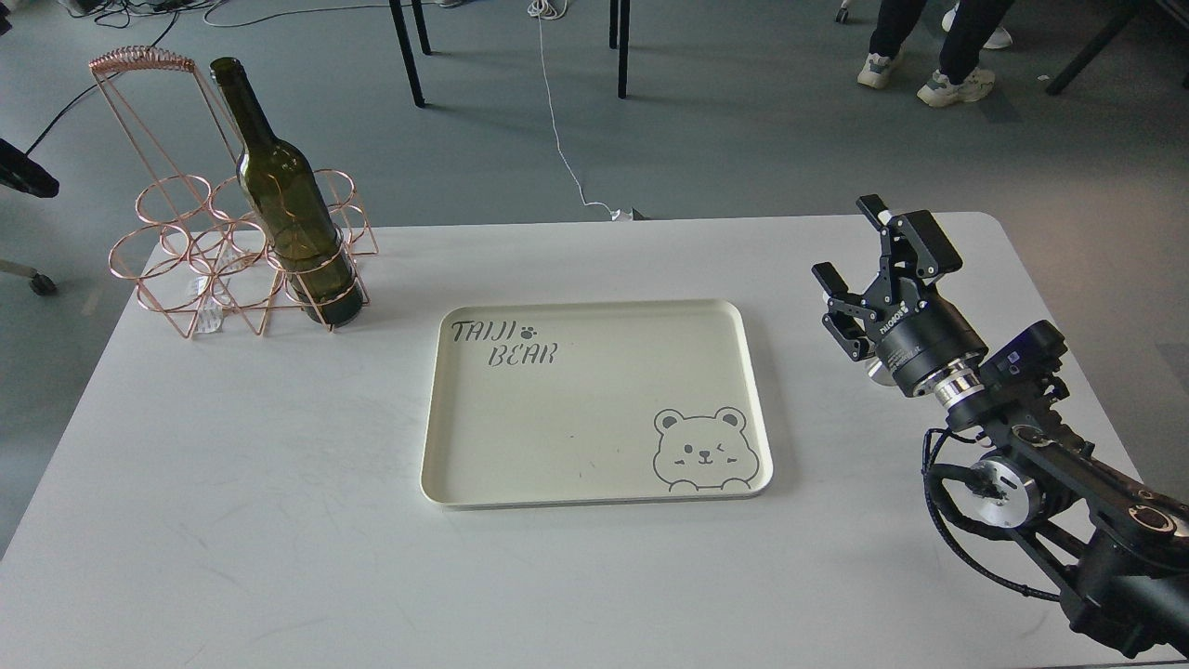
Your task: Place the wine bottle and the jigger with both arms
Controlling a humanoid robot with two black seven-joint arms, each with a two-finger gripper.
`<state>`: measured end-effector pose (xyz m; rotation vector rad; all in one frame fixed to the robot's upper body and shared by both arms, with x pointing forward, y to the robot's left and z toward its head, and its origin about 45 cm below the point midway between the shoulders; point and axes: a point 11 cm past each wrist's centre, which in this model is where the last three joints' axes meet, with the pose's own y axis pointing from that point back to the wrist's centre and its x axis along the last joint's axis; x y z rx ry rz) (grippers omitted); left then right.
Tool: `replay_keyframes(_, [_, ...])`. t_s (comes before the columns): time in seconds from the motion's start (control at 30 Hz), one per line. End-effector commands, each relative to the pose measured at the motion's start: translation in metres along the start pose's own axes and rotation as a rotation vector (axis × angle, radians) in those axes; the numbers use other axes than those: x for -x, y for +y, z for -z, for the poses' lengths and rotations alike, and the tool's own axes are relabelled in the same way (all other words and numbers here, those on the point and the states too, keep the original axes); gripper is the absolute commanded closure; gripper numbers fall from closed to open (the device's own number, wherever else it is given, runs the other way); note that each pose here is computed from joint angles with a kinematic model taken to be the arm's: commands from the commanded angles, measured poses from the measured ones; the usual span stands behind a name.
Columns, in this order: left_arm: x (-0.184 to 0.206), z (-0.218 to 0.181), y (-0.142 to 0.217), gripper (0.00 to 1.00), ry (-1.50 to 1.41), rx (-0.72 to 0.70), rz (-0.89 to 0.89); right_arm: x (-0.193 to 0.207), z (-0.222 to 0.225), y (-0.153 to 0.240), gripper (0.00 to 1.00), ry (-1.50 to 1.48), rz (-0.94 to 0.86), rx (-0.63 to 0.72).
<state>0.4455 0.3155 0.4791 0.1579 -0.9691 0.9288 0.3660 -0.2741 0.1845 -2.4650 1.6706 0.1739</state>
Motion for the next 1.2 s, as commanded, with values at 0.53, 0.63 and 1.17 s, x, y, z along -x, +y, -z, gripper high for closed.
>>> replay_keyframes(0.53, [0.216, 0.056, 0.081, 0.0, 1.093, -0.012, -0.266, 0.0, 0.004, -0.005, 0.01, -0.039, -0.031, -0.035])
replay_keyframes(0.63, [0.248, 0.067, 0.106, 0.0, 1.171, -0.082, -0.318, -0.006, 0.003, 0.0, 0.01, -0.053, -0.061, -0.042])
replay_keyframes(1.17, [0.288, 0.081, 0.155, 0.0, 1.267, -0.193, -0.368, 0.014, -0.019, 0.006, 0.01, -0.111, -0.035, -0.008])
